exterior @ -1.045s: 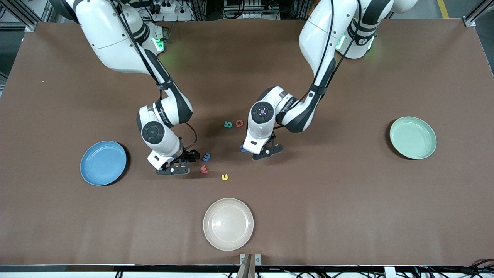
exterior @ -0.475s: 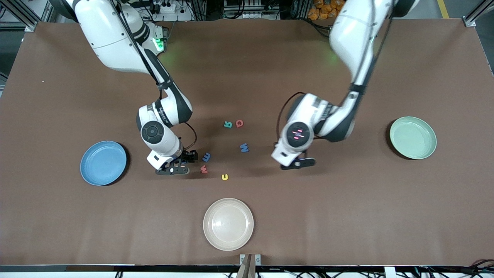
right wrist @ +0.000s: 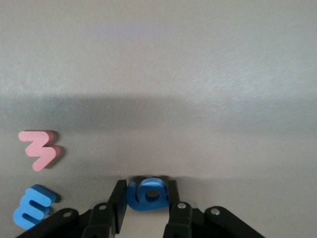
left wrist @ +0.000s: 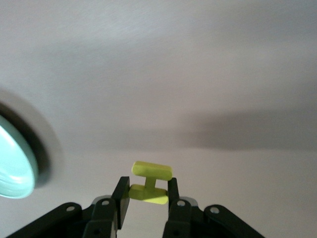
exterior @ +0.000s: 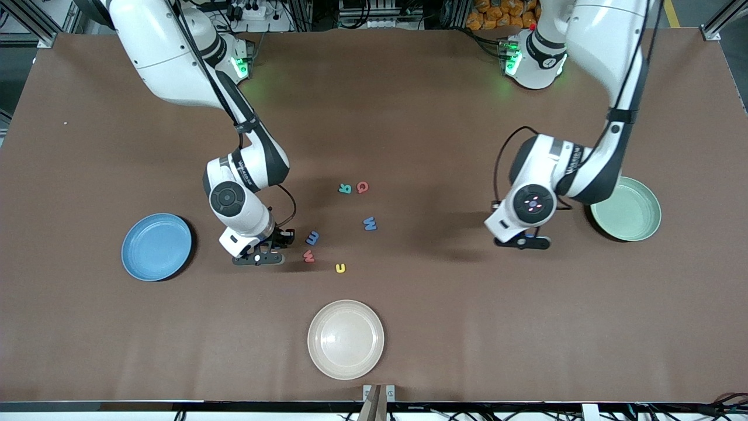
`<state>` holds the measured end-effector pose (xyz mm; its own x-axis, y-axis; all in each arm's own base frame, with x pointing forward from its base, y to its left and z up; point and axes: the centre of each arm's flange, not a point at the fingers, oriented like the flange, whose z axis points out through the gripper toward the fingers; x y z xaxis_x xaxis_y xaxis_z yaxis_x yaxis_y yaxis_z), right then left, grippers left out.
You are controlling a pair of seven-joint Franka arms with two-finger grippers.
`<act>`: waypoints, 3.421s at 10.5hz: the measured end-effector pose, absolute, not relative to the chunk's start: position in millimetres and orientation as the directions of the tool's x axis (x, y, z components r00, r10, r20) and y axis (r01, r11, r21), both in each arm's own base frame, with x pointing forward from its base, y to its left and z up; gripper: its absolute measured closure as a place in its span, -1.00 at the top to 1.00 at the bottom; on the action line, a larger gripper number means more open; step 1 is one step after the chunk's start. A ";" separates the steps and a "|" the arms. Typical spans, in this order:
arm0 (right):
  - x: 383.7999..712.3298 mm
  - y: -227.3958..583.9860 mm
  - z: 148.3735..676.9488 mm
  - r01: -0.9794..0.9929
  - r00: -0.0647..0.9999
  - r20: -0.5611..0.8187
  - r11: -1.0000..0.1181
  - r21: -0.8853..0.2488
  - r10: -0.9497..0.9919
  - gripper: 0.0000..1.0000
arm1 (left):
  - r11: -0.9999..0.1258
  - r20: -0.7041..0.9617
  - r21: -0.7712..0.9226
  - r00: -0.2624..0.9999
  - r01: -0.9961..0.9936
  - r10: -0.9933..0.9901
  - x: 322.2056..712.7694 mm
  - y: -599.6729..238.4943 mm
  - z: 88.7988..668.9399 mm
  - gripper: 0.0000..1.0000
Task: Sort upper and lower case letters into plates
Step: 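Carry the H to the green plate while the right gripper drops the g, then release the H in the green plate while the right gripper reaches the blue e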
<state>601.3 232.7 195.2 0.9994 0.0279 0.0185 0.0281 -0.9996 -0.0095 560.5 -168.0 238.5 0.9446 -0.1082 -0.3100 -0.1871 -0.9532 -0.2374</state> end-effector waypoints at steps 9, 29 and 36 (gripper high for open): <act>636.6 -62.1 284.0 -0.021 1.000 0.005 -1.000 0.006 -0.021 -0.25 | -0.886 -0.303 -0.230 0.895 -0.402 -0.327 523.6 77.2 206.9 -0.30; 636.4 109.4 264.3 0.066 0.997 0.035 -0.998 -0.014 0.066 1.00 | -0.985 -0.124 -0.039 0.979 -0.167 -0.161 548.5 -50.3 203.7 0.18; 582.7 277.7 242.7 -0.073 0.997 0.005 -0.997 -0.014 -0.073 1.00 | -0.994 -0.132 0.024 0.985 -0.106 -0.108 572.6 -112.2 273.6 1.00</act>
<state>582.7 277.7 242.7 0.9973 -0.0728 0.0051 -0.0727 -0.9973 -0.0140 572.6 -112.2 273.6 0.9854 -0.1077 -0.1316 -0.1055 -0.9941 0.0239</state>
